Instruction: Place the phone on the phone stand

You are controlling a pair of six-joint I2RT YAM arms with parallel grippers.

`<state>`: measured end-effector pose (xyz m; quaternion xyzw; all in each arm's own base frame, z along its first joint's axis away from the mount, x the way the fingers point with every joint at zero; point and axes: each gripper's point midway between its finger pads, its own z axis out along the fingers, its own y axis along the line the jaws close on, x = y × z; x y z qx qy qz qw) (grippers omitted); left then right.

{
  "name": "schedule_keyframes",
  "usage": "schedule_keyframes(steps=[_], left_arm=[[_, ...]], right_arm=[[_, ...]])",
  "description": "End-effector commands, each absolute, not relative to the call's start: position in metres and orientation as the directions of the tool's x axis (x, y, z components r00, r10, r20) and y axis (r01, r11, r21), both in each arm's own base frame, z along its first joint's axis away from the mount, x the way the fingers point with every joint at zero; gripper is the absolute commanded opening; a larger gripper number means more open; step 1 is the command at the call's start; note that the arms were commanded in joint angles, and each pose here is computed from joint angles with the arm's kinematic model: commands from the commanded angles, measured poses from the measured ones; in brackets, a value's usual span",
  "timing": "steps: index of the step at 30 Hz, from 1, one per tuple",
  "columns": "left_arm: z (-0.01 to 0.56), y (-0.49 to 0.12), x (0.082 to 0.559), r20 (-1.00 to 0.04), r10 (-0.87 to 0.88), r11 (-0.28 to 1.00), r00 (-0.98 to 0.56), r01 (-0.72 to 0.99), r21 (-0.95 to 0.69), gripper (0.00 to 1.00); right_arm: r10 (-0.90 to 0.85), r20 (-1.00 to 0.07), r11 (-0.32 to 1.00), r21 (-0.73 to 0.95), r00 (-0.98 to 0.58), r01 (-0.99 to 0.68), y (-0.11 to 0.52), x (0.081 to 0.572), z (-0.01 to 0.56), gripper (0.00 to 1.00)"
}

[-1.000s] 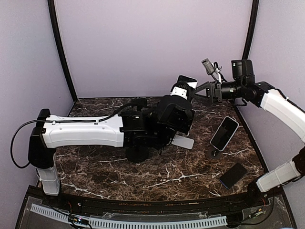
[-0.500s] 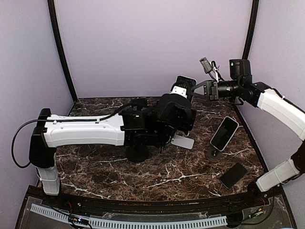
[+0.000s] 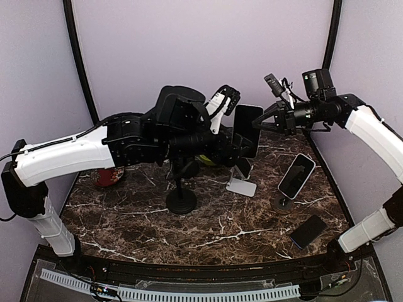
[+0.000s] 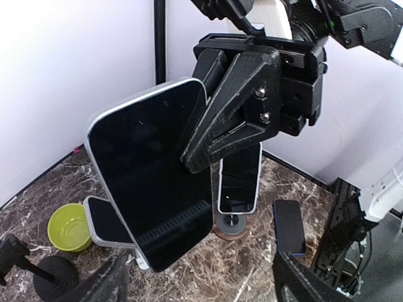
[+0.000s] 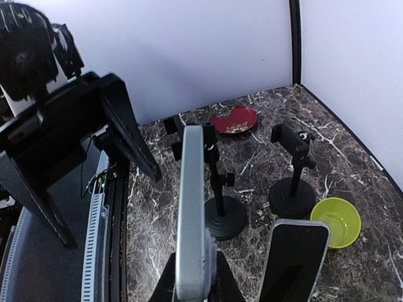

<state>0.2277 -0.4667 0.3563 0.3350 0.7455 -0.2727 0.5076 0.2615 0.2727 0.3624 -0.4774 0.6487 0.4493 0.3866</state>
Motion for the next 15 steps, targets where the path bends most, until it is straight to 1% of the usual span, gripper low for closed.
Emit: schedule_keyframes(steps=[1,4,7,9,13,15], left_arm=[[0.350,-0.459,0.204,-0.897,0.344,0.489,-0.276,0.869,-0.080,0.77],[0.346,-0.457,0.202,-0.889,0.374,0.465,-0.265,0.883,-0.067,0.71],[0.347,-0.455,0.205,-0.888,0.371,0.467,-0.270,0.881,-0.073,0.68],[0.350,-0.457,0.203,-0.895,0.361,0.445,-0.263,0.892,-0.083,0.64],[0.351,-0.460,0.198,-0.900,0.358,0.396,-0.249,0.913,-0.095,0.60],[0.350,-0.462,0.196,-0.898,0.366,0.381,-0.245,0.920,-0.096,0.55]], right_arm=[[-0.320,-0.937,0.014,0.143,-0.140,-0.990,0.274,0.240,0.362,0.00],[-0.330,-0.935,-0.040,0.152,-0.130,-0.988,0.277,0.229,0.362,0.00],[-0.336,-0.936,-0.089,0.141,-0.103,-0.986,0.281,0.216,0.362,0.00],[-0.349,-0.933,-0.112,0.134,-0.087,-0.985,0.285,0.209,0.360,0.00],[-0.377,-0.923,-0.157,0.146,-0.078,-0.977,0.291,0.194,0.353,0.00],[-0.385,-0.920,-0.173,0.150,-0.073,-0.973,0.294,0.189,0.351,0.00]])
